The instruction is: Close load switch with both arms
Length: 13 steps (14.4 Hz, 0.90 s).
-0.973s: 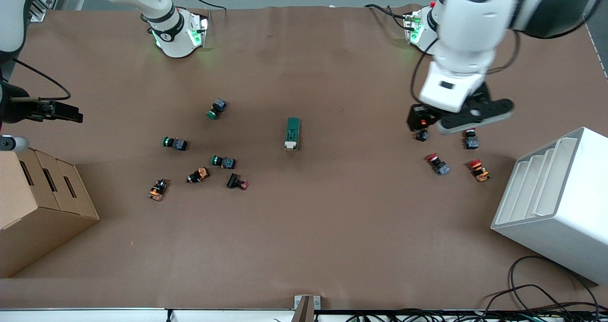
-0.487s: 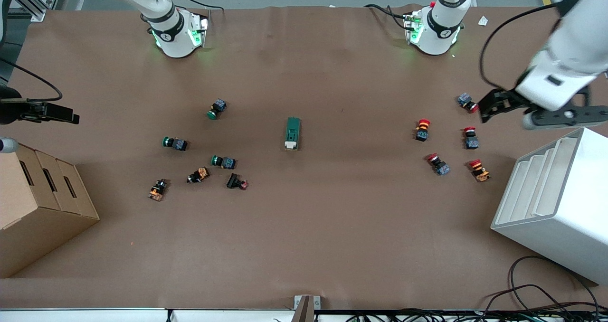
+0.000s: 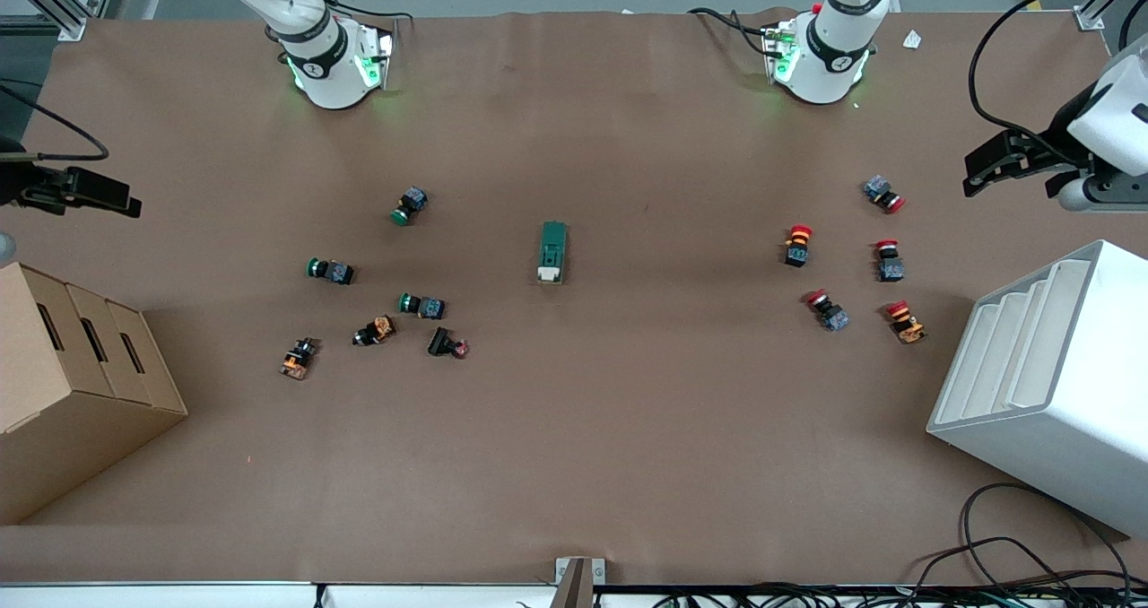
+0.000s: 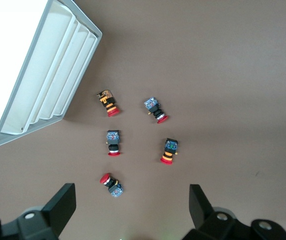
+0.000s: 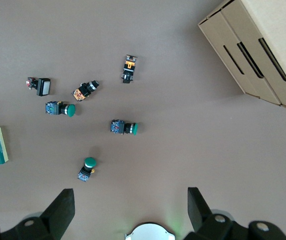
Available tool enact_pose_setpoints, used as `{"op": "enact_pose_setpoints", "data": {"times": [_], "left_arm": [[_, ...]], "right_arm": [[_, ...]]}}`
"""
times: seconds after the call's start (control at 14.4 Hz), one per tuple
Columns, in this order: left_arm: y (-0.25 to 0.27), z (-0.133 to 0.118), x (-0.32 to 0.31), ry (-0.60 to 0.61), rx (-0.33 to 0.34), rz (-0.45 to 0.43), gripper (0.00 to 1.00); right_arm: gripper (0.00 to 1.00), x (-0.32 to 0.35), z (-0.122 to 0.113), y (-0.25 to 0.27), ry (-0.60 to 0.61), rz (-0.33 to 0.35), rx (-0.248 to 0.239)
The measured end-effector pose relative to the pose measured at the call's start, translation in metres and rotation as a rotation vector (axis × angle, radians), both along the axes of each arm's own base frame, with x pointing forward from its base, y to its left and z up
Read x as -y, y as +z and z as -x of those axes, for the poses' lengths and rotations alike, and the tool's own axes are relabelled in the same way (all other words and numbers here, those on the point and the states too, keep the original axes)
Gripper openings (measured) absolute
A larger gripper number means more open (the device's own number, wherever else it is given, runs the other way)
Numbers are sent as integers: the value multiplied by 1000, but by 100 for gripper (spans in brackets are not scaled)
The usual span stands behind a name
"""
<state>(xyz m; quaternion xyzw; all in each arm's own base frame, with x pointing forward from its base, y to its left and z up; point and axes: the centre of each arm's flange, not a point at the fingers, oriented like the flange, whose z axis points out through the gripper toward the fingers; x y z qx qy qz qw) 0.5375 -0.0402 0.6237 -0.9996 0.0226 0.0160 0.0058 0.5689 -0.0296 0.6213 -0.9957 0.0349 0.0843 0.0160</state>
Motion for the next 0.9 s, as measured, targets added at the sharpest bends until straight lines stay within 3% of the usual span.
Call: {"op": "enact_pose_setpoints", "data": {"times": [0.9], "left_arm": [[18,23,20,-36,3,4,100]], "right_arm": [[100,-5,42,16,3,9,35]]}}
